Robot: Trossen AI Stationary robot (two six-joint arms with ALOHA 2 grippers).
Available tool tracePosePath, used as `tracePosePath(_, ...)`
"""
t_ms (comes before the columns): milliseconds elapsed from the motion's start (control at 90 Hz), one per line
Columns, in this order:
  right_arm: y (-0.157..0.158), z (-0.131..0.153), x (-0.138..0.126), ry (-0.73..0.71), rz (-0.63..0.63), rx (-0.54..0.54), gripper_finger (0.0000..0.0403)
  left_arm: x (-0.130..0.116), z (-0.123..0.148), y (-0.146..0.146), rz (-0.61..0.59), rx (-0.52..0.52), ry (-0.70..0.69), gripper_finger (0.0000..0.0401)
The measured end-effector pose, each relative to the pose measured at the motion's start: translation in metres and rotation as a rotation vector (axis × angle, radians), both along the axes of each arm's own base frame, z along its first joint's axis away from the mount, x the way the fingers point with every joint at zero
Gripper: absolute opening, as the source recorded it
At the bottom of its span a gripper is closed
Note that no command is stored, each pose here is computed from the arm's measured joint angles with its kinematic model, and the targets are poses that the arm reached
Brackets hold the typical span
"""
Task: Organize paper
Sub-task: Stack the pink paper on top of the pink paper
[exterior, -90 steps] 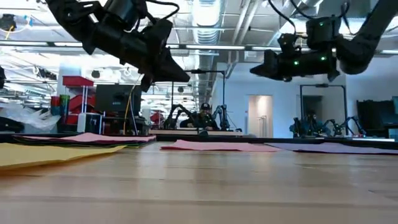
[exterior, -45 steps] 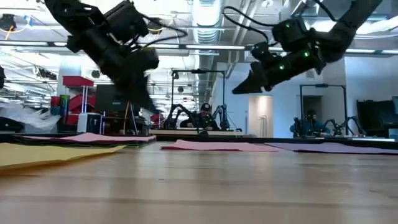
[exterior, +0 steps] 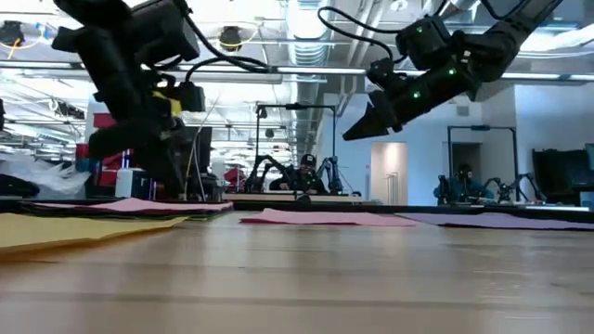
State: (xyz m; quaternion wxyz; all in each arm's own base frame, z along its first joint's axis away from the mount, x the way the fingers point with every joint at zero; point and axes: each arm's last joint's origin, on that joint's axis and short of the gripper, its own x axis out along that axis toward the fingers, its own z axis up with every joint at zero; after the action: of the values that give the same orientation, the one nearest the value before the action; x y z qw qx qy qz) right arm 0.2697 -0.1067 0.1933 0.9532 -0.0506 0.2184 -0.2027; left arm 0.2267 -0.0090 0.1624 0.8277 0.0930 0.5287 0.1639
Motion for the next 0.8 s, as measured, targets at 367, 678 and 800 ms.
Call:
tracePosePath(367, -0.001, -0.001, -0.001, 0.014, -0.005, 0.002, 0.0059, -0.003, -0.002, -0.002, -0.027, -0.078, 0.042, 0.0096)
tracePosePath(678, -0.009, -0.001, -0.004, 0.013, -0.033, 0.002, 0.0059, -0.006, -0.004, 0.0, -0.005, -0.048, 0.062, 0.0103)
tracePosePath(800, -0.01, -0.001, -0.005, 0.015, -0.036, -0.001, 0.0059, -0.006, -0.004, 0.002, -0.001, -0.039, 0.063, 0.0103)
